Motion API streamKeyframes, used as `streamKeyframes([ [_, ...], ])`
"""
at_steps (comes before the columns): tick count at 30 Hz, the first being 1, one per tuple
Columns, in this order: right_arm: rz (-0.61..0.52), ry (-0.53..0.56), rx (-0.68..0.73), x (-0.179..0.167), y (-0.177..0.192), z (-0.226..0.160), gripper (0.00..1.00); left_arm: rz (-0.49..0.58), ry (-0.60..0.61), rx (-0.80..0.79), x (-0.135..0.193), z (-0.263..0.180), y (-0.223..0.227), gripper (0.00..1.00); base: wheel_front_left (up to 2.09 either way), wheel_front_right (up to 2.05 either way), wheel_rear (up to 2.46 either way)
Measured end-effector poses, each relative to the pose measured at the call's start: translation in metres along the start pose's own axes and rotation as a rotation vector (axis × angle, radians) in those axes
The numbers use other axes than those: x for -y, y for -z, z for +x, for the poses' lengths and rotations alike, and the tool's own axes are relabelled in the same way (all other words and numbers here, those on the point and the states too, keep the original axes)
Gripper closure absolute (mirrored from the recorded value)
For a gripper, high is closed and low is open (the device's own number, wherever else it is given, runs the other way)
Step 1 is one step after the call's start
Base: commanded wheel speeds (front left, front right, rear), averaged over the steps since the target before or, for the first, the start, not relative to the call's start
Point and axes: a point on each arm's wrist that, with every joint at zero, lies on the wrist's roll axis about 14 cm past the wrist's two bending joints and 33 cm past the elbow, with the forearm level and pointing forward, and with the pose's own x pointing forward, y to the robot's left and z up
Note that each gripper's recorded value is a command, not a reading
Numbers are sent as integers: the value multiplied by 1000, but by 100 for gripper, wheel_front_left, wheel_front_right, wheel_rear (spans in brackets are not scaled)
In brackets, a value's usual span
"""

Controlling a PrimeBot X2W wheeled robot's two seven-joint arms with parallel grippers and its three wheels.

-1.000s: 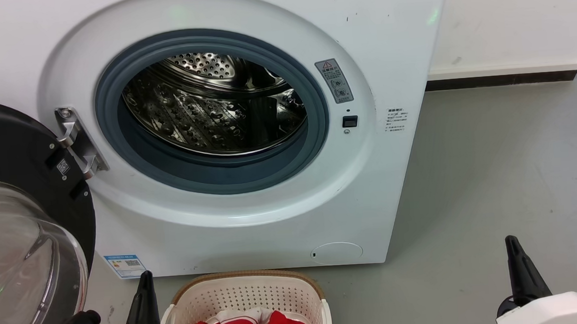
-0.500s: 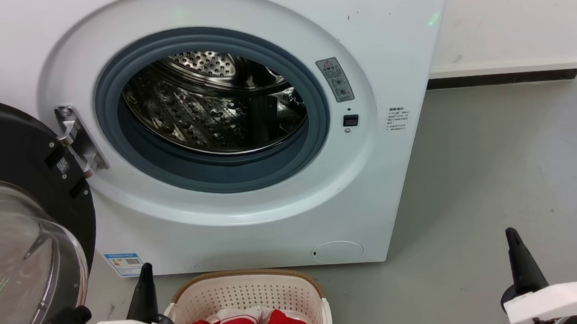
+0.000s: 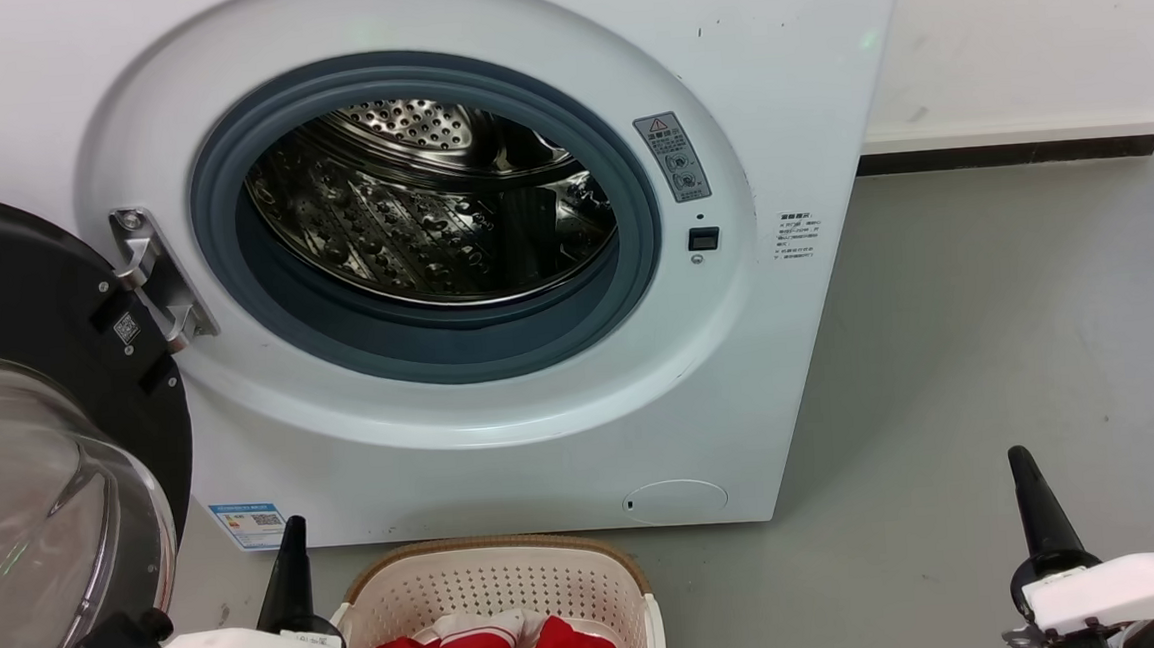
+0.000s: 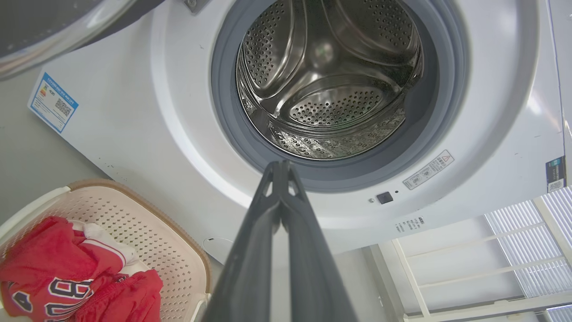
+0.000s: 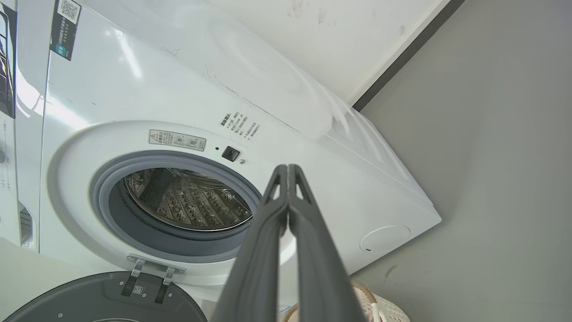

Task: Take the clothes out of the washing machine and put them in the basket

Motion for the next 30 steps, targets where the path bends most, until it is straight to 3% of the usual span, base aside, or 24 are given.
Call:
streamKeyframes([
  [30, 325, -24, -18, -9, -2, 14, 100, -316, 27, -15, 7, 11, -4, 100, 0, 0, 0],
])
